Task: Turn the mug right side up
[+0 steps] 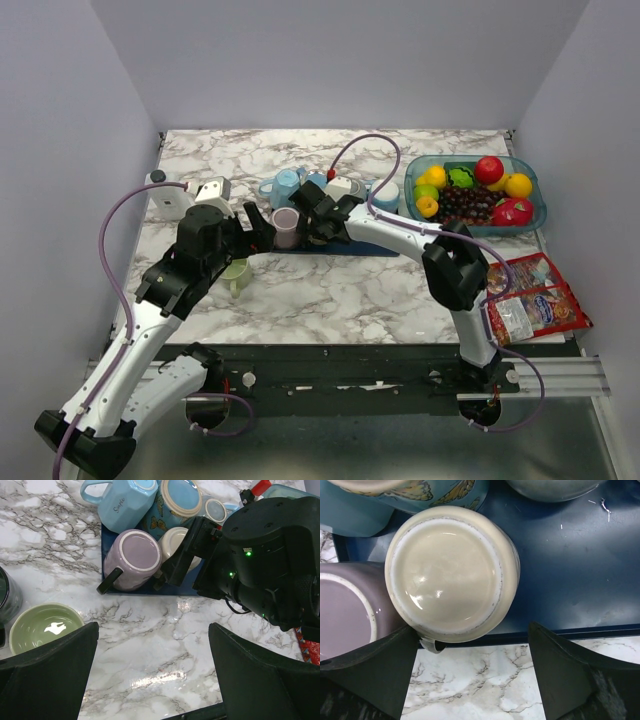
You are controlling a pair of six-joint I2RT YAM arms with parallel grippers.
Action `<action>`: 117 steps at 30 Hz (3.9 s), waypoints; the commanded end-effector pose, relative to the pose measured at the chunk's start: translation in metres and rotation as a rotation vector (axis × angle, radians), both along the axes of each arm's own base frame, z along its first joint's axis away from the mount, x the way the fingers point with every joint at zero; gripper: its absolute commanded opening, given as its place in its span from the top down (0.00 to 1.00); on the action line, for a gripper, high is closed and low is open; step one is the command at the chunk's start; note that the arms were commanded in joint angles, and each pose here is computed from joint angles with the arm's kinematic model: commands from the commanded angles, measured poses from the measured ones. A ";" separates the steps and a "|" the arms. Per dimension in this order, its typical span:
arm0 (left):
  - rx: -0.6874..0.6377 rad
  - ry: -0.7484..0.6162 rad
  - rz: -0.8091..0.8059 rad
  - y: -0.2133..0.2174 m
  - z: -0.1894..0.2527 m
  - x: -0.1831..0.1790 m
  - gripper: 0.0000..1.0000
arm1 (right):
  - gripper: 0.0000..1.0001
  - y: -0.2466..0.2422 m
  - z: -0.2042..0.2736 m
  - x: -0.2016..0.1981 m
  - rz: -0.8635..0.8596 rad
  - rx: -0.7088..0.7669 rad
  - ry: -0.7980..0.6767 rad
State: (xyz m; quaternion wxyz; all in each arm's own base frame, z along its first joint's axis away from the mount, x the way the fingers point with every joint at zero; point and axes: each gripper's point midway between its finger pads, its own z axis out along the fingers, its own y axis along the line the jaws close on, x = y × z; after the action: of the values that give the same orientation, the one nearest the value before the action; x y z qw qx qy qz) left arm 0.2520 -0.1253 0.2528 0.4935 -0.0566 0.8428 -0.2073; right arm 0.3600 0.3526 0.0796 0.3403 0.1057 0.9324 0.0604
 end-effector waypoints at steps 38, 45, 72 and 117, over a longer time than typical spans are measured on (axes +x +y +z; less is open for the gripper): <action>0.005 0.014 0.009 0.004 -0.010 -0.006 0.01 | 1.00 -0.008 -0.010 0.010 0.159 -0.206 -0.040; -0.007 0.009 0.003 0.002 -0.008 -0.006 0.01 | 0.99 -0.012 0.034 0.013 0.155 -0.163 -0.131; -0.413 -0.088 -0.417 -0.091 0.049 -0.021 0.01 | 1.00 -0.016 0.288 -0.063 0.347 0.515 -0.485; -1.198 -0.448 -0.728 -0.129 0.244 -0.048 0.54 | 0.99 -0.041 0.433 -0.162 0.656 1.036 -0.765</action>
State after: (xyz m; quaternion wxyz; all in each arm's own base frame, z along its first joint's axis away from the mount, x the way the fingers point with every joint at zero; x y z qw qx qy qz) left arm 0.2077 -0.2639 0.4762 0.4209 0.0183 0.4778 -0.7708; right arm 0.2153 0.3184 0.4837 0.5000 -0.0361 0.6335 0.5894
